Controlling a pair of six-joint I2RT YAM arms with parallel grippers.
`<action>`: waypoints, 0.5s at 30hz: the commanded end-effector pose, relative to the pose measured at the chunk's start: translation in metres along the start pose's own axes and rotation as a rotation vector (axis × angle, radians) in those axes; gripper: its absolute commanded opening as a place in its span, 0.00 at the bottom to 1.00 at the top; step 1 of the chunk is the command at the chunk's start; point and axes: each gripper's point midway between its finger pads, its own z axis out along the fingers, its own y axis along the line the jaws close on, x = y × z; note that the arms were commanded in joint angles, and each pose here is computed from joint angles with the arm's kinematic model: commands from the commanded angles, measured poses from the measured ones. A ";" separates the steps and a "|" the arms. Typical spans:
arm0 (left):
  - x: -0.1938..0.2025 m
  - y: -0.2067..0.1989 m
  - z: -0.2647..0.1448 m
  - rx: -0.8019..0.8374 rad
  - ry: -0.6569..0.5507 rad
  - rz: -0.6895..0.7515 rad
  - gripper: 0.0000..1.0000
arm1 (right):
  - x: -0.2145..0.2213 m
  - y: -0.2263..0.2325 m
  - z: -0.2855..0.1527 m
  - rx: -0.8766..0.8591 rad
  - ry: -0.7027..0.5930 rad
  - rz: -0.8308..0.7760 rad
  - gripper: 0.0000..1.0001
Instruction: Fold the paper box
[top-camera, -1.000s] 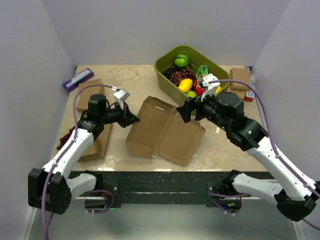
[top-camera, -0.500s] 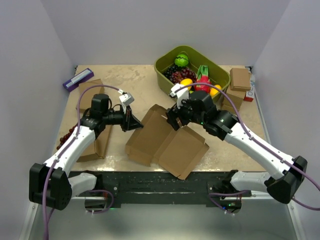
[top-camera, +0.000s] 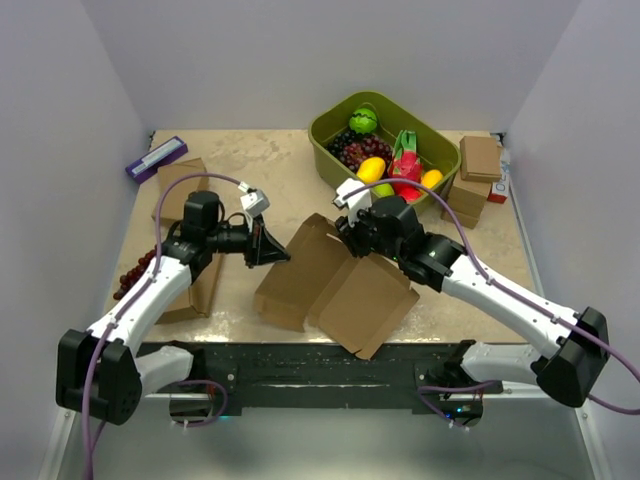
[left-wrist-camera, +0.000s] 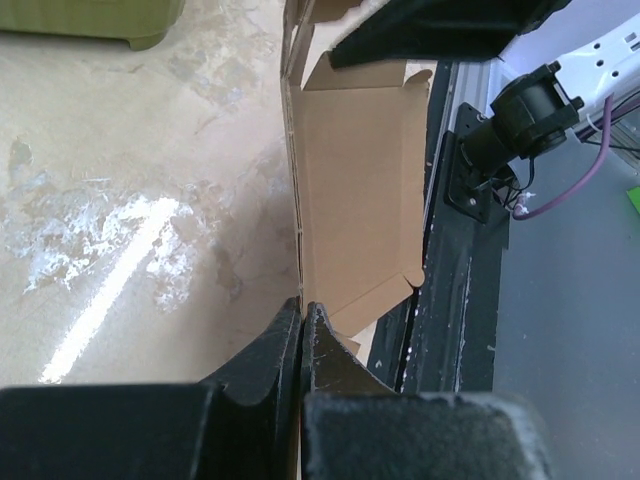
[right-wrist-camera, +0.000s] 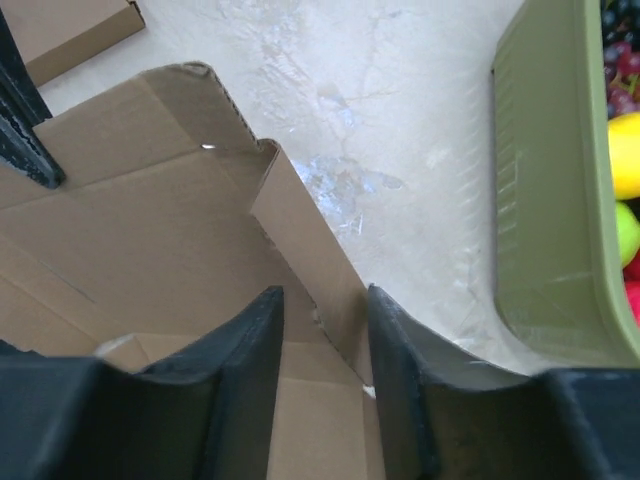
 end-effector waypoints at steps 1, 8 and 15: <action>-0.004 -0.019 0.000 0.067 -0.022 0.027 0.00 | -0.034 0.004 -0.014 -0.021 -0.149 0.016 0.27; -0.011 -0.015 -0.002 0.015 -0.050 0.056 0.03 | -0.014 0.001 -0.020 0.004 -0.117 0.045 0.00; -0.027 0.033 -0.019 -0.327 -0.093 0.089 0.78 | 0.005 -0.023 -0.033 0.168 -0.110 0.188 0.00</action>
